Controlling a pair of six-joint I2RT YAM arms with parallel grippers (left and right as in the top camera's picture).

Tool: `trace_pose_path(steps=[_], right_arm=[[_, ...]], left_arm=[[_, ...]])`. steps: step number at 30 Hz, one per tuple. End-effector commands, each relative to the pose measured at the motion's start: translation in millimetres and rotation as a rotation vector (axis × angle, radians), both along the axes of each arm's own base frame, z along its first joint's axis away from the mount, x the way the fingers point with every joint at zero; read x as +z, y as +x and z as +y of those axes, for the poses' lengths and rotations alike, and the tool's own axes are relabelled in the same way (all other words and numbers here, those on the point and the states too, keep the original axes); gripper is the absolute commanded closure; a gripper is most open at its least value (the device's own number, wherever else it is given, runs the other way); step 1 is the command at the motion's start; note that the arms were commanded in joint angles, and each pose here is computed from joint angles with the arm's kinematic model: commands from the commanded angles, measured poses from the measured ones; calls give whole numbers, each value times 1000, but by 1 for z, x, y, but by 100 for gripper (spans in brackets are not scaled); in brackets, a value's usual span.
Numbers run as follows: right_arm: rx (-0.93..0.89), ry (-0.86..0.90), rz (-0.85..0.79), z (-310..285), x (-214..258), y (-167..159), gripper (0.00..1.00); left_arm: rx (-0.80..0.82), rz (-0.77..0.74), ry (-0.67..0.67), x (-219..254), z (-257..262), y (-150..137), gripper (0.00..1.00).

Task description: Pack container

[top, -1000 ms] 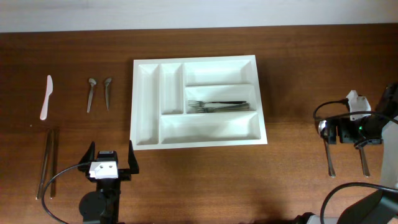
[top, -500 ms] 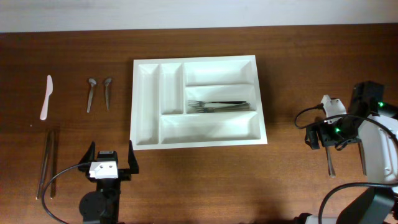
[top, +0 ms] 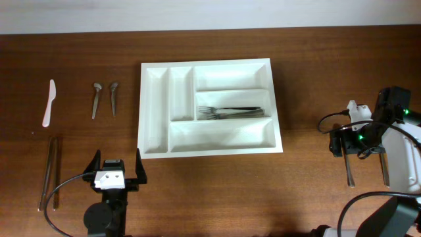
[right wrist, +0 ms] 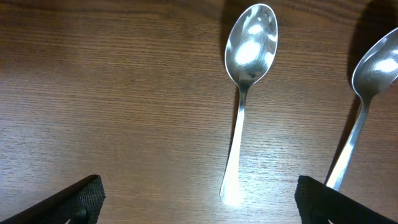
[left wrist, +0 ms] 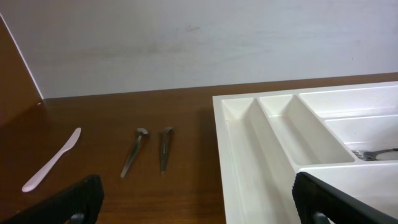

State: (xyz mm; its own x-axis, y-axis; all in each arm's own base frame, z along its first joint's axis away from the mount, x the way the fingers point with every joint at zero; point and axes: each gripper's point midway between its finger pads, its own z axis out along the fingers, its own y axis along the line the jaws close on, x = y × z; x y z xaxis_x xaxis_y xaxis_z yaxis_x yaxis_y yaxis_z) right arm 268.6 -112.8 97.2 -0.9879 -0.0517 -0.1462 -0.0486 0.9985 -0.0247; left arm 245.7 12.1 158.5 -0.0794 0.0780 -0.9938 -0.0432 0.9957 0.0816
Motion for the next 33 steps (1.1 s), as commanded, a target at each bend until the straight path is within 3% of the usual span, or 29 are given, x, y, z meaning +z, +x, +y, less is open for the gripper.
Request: trace_pose_path(steps=[1, 33], right_arm=[[-11, 12, 11, 1, -4, -2, 1], [-10, -53, 129, -23, -58, 3, 1]], left_arm=[[6, 3, -10, -2, 1, 0, 1], [6, 3, -10, -2, 1, 0, 1]])
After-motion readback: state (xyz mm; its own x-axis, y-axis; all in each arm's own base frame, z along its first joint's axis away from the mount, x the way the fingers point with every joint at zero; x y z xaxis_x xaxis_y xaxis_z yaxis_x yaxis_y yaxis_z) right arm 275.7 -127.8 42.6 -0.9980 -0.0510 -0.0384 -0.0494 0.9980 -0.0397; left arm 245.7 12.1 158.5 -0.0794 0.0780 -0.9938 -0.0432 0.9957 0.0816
